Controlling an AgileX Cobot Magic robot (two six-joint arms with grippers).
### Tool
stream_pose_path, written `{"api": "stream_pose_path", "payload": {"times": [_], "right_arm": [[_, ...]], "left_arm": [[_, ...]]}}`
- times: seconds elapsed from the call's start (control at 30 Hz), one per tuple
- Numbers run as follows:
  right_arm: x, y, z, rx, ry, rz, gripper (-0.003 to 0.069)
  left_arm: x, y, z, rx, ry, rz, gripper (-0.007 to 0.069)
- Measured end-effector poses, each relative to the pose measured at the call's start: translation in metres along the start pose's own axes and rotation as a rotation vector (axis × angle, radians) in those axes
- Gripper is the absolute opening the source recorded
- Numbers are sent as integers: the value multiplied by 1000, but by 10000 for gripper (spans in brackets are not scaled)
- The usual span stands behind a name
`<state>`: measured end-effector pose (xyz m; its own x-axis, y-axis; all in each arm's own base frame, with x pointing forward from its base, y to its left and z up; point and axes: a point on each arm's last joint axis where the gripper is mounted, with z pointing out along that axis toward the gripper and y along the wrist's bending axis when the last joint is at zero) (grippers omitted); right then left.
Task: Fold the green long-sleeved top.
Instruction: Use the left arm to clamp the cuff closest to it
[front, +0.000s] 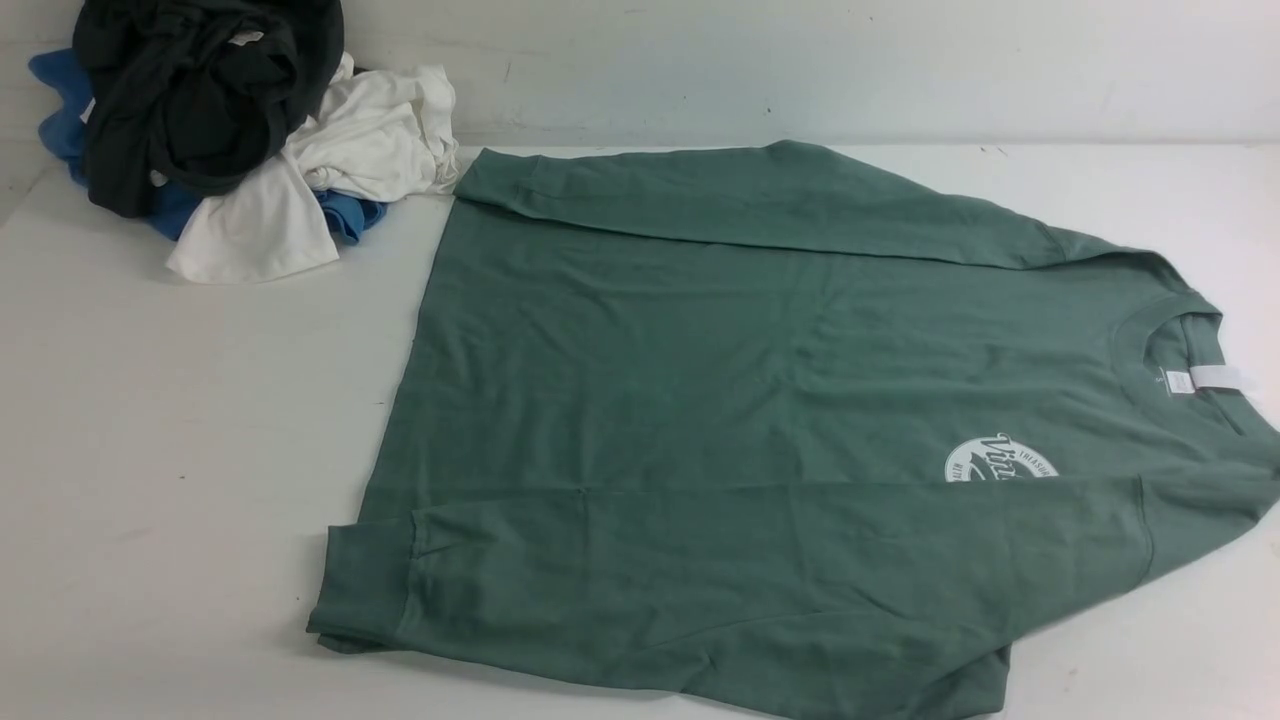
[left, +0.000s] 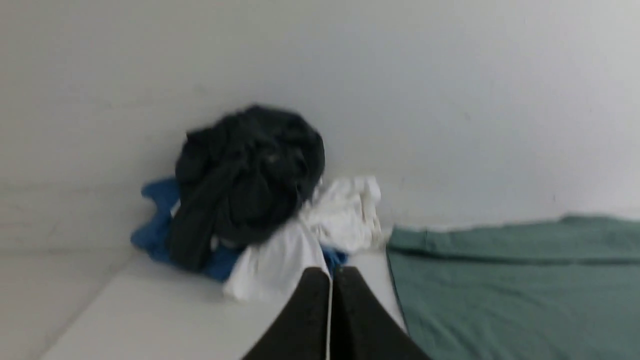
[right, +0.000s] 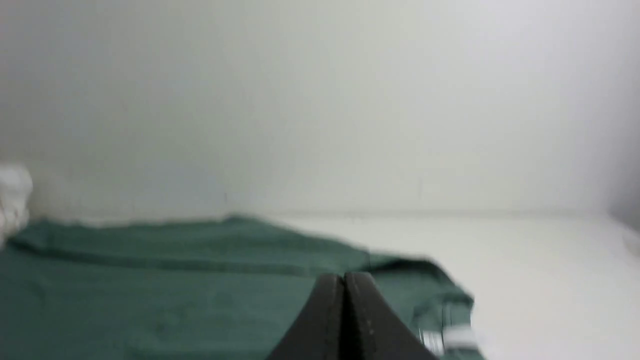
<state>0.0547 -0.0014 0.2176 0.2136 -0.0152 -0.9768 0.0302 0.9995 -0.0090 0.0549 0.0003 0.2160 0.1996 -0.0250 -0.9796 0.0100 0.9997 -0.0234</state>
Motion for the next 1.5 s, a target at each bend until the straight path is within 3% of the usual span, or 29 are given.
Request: {"api": "stream_pose_path", "payload": {"times": [0.13, 0.27, 0.4, 0.57, 0.67, 0.77, 0.9, 1.0, 1.1, 1.13, 1.2, 1.27, 1.4, 1.5], "right_arm": [[-20, 0, -2, -13, -226, 124, -14], [-27, 0, -4, -34, -303, 226, -14], [-32, 0, -5, -61, -340, 351, -14], [-69, 2, 1, -79, -370, 281, -13], [-107, 4, 21, -86, -359, 154, -11], [-120, 6, 41, -89, -318, 95, -11], [-108, 5, 96, -69, -29, 42, -11], [-76, 4, 128, -28, 338, 58, -11], [-36, 10, 149, 17, 842, 38, -11], [-33, 11, 152, 16, 876, 32, -11], [-11, 26, 161, -42, 1157, -58, -11], [0, 44, 171, -158, 1265, -134, -11], [13, 81, 191, -361, 1286, -189, -10], [22, 97, 201, -460, 1297, -211, -10]], "left_arm": [[-14, 2, -1, -16, -152, -24, -7], [-20, 3, -2, -16, -228, -110, -7], [-31, 3, -4, 14, -313, -329, -7], [-76, 1, 3, 33, -352, -344, -7], [-110, -1, 30, 17, -243, -256, -7], [-121, -2, 56, 6, -143, -211, -7], [-119, -6, 116, 4, 148, -141, -7], [-102, -17, 148, 46, 479, -104, -7], [-79, -36, 172, 135, 822, -27, -7], [-73, -37, 174, 143, 865, -14, -7], [-52, -55, 187, 227, 1039, 58, -7], [-33, -67, 197, 286, 1140, 110, -7], [1, -85, 215, 346, 1258, 172, -6], [22, -87, 224, 343, 1325, 185, 16]]}}
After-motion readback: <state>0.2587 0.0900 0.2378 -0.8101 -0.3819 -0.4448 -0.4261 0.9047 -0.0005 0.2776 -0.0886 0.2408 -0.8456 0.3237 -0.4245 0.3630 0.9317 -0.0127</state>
